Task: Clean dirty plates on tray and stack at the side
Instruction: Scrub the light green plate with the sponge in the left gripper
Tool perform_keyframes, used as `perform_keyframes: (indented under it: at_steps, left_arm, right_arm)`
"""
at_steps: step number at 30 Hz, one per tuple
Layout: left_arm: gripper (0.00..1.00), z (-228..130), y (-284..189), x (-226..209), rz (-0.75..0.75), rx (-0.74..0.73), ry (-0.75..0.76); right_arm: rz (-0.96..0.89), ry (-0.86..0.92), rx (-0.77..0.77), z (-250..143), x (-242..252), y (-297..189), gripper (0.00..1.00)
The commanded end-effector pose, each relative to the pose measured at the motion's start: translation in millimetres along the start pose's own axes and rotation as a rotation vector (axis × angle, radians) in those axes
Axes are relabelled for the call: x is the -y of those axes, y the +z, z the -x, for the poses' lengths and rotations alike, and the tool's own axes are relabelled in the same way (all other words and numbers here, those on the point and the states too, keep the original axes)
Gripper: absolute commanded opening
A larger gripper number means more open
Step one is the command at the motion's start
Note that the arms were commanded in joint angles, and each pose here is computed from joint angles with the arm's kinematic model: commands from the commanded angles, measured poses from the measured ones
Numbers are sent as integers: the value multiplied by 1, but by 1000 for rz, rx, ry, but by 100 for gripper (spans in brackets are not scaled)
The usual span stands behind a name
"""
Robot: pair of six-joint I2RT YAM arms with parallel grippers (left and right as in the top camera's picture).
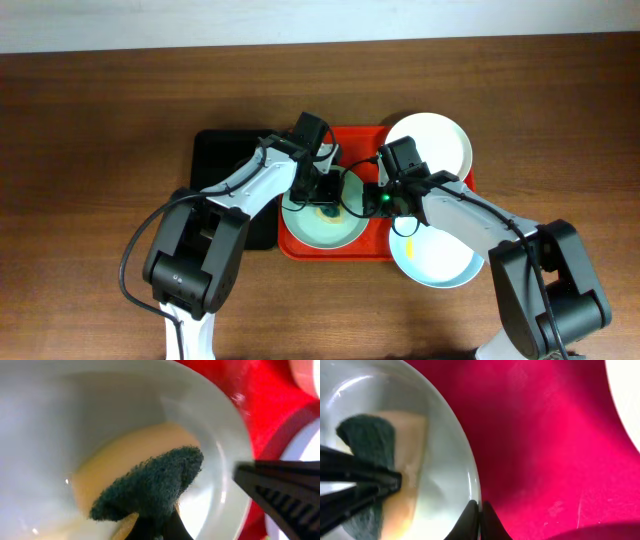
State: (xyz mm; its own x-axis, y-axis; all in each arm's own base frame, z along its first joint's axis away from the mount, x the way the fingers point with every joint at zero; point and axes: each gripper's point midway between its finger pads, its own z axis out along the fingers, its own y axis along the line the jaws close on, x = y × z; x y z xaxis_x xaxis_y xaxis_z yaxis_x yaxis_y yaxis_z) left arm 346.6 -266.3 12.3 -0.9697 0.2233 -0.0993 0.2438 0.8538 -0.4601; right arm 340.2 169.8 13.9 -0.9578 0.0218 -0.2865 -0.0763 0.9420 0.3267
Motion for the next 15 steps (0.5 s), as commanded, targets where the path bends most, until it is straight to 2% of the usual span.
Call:
perform_keyframes:
  at_steps: [1,7,11,15]
  left_arm:
    - [0,0,-8,16,-45,-1,31]
    - [0,14,-62,-30,262,125,7]
    - [0,15,-87,-27,272,168,5]
    - [0,13,-91,-26,278,170,5]
  right_arm:
    - [2,-12,-30,-9,0,8,4]
    - [2,-11,-30,-9,0,8,4]
    - [2,-11,-30,-9,0,8,4]
    - [2,-11,-31,-9,0,8,4]
